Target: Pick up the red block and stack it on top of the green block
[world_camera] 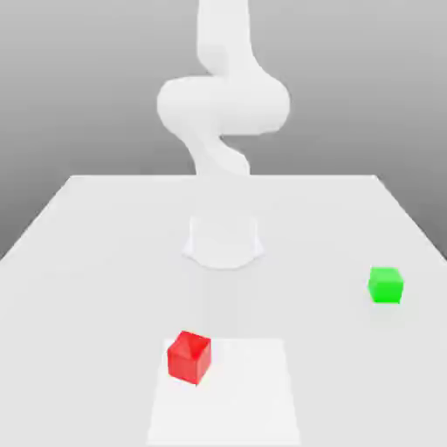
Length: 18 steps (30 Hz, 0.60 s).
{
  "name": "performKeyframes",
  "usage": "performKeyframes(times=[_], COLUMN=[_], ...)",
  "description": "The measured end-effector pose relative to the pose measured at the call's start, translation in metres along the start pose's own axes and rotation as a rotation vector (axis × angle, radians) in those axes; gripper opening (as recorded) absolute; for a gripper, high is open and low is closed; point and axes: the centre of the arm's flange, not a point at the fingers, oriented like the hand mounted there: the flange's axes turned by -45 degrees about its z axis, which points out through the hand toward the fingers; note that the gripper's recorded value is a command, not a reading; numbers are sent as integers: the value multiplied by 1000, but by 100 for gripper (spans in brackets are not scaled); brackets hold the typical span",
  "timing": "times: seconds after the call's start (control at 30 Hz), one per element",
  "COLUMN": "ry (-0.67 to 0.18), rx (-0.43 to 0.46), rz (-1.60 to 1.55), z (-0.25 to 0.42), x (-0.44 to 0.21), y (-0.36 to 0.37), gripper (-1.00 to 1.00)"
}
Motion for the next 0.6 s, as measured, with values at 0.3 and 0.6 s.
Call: performKeyframes(times=[0.3,0.6], ry=[-336,-678], rx=[-106,-132], rz=[136,326], z=[209,330], x=[-101,-283], y=[26,52], gripper=[0,0])
